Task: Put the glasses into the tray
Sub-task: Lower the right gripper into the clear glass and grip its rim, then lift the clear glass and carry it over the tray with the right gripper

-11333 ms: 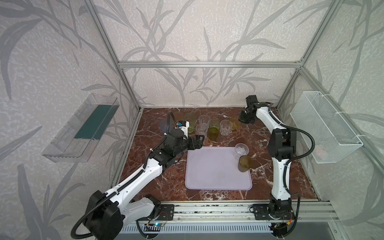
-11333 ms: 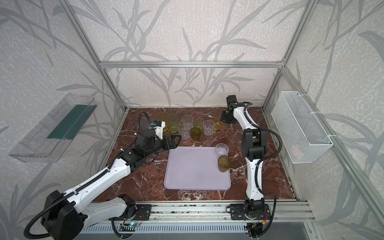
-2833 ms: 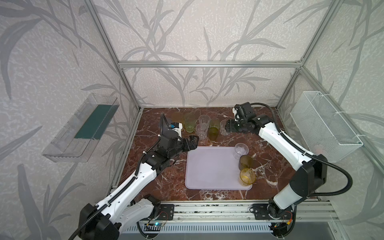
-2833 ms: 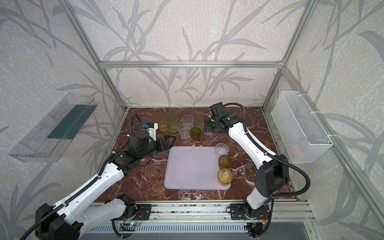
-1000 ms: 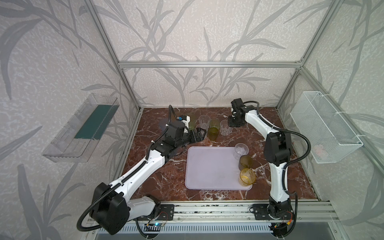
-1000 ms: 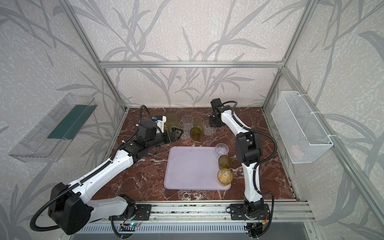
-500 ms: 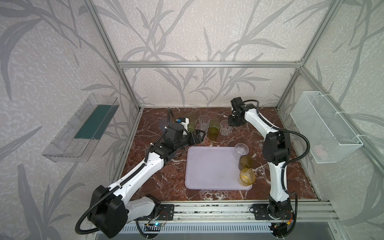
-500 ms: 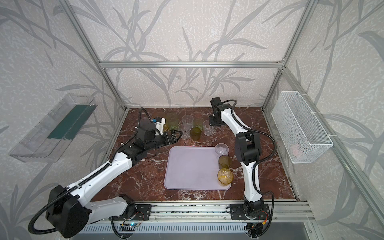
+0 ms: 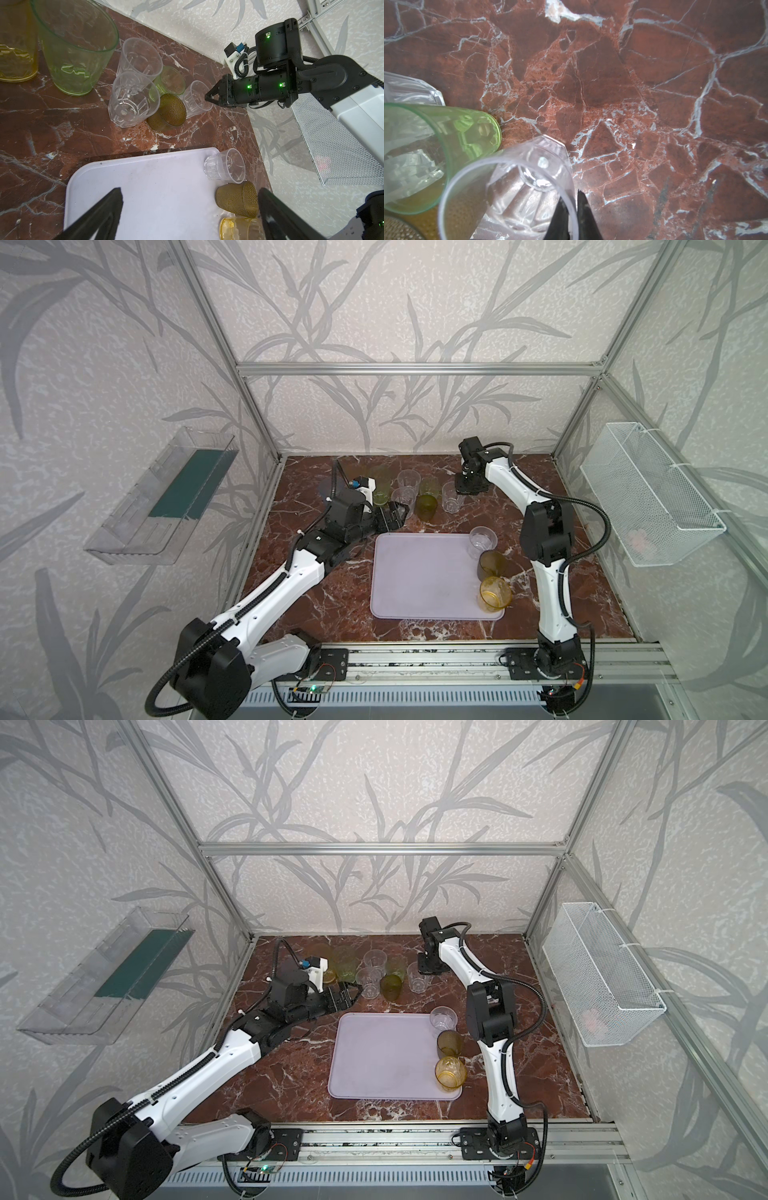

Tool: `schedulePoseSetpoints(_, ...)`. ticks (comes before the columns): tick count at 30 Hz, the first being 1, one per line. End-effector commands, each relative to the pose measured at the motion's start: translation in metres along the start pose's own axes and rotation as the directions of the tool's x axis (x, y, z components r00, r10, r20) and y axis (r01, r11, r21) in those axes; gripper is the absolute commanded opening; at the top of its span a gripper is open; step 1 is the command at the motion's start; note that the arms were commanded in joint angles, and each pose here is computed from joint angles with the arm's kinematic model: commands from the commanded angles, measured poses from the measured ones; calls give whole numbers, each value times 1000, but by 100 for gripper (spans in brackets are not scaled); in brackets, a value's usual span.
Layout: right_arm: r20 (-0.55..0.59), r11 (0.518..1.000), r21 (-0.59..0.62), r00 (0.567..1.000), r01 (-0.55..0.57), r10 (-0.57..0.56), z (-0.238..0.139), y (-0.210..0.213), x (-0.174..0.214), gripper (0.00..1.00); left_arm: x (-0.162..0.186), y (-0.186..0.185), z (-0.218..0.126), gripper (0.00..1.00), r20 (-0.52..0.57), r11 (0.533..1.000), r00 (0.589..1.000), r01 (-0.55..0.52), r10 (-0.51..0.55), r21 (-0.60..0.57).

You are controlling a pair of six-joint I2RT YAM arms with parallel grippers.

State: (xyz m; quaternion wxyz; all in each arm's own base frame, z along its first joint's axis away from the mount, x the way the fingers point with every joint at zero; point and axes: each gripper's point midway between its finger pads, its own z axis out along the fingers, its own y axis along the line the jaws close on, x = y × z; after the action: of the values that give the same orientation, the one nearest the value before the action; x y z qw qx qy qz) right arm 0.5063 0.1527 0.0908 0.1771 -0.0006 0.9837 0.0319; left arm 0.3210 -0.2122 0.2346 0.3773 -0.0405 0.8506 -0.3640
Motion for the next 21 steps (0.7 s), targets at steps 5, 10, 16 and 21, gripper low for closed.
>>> schedulePoseSetpoints(5, -11, 998, 56, 1000, 6, -5, -7, -11, 1, 8, -3, 1, -4, 99, 25, 1000, 1000, 7, -7, 1)
schedulePoseSetpoints(10, -6, 999, 44, 1000, -5, 5, -18, -10, 2, 0, -2, 2, -2, 99, 20, 1000, 1000, 6, -6, -2)
schedulePoseSetpoints(16, 94, 999, -33, 995, -28, 31, -61, -3, -4, 0, -4, 4, -4, 99, 21, 1000, 1000, -17, 18, -19)
schedulePoseSetpoints(21, 161, 995, -90, 985, -48, 62, -95, -3, 6, 0, -7, 7, -9, 99, 34, 997, 998, -49, 51, -51)
